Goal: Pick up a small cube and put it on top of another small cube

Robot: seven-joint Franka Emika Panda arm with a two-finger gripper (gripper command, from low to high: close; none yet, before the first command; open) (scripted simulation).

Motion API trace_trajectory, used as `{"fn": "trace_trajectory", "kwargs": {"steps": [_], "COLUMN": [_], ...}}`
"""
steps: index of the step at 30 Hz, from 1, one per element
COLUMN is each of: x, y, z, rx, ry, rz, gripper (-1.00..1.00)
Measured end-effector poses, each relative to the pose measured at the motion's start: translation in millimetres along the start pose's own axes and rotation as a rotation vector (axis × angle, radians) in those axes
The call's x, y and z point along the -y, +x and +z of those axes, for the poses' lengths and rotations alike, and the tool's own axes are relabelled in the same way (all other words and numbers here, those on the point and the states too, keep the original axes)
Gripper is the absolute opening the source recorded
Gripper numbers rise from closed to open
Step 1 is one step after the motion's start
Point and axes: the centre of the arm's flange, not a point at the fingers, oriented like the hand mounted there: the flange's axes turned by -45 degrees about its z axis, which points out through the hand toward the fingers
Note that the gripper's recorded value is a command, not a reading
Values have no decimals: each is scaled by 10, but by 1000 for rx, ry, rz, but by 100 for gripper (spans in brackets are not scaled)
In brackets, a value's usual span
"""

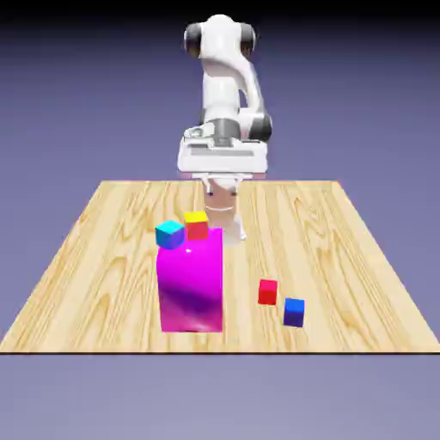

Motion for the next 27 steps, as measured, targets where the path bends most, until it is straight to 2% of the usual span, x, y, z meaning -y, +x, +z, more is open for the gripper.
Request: {"fn": "trace_trajectory", "kwargs": {"steps": [7, 15, 27], "x": [687, 1483, 2531], "y": [-49, -386, -1083], "z": [771, 1522, 2282], "rx": [319, 641, 995], "ry": [38, 98, 192], "rz": [-352, -743, -1268], "gripper": [0, 0, 0]}}
